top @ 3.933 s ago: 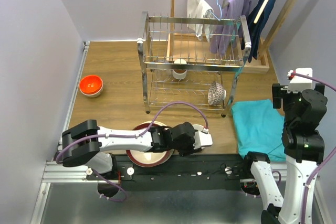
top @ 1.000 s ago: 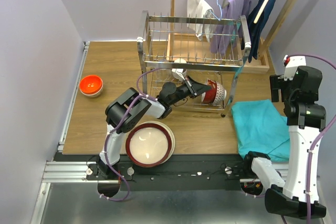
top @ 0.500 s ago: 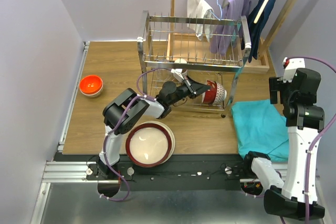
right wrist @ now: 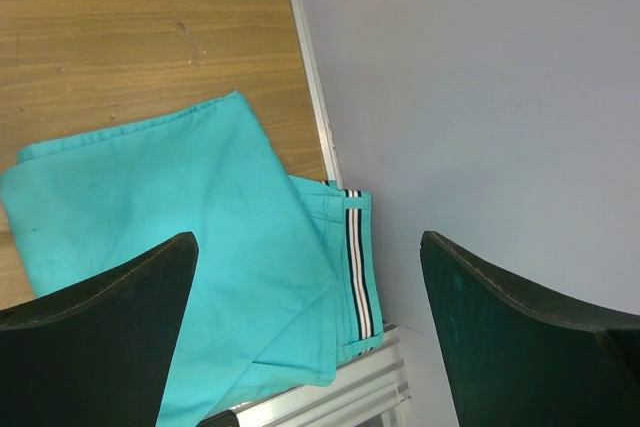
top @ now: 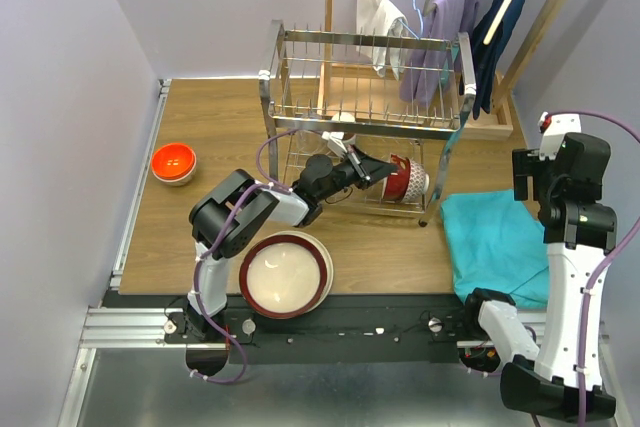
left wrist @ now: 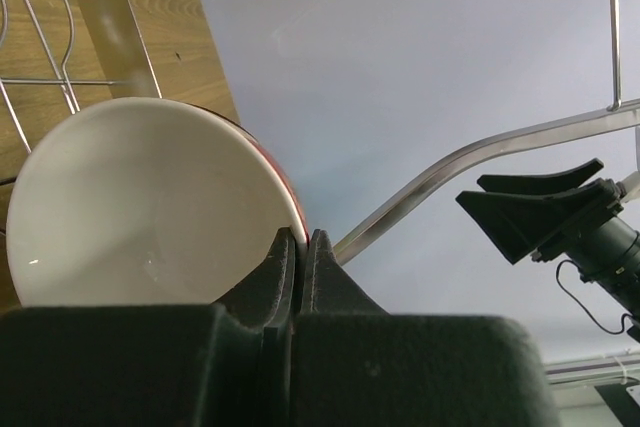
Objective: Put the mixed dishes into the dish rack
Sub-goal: Insert the bowl into the dish rack
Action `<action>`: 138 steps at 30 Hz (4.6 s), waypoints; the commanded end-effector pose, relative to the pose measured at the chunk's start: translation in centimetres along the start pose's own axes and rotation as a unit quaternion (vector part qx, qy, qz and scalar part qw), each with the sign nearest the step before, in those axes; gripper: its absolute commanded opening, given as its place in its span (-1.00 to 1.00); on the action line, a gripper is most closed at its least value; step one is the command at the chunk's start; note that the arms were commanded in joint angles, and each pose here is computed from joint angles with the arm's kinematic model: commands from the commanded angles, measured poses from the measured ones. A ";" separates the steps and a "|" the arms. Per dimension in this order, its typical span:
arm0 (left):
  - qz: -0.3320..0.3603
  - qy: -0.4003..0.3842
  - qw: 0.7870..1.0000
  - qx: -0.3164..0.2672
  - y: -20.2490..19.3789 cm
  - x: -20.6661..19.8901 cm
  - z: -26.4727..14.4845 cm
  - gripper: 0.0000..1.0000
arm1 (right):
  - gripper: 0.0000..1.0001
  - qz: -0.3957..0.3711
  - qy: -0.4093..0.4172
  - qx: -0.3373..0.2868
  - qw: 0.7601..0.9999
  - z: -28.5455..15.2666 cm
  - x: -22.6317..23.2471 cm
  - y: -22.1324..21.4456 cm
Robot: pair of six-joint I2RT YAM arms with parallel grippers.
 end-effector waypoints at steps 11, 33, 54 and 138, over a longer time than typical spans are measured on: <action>0.081 -0.100 0.991 0.020 1.8 -3.4 1.3 -1.00 | 1.00 0.015 0.009 0.004 1.000 0.3 0.5 -0.8; -0.032 -0.092 0.995 -0.024 2.7 -5.5 0.2 -1.00 | 1.00 0.025 0.011 0.003 1.000 0.4 0.6 -1.3; 0.138 0.079 0.987 0.027 2.2 2.7 -1.1 -1.00 | 1.00 0.045 0.005 -0.006 0.999 -0.5 0.2 -1.7; 0.331 0.248 0.898 0.148 -1.6 2.8 -9.1 0.27 | 1.00 0.068 0.056 -0.055 0.995 -0.4 1.6 -1.5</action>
Point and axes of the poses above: each gripper's point midway between its finger pads, its own z axis out along the fingers, its own x axis along the line the jaws close on, y = z × x, the point moved 6 cm from there along -z, back along the fingers
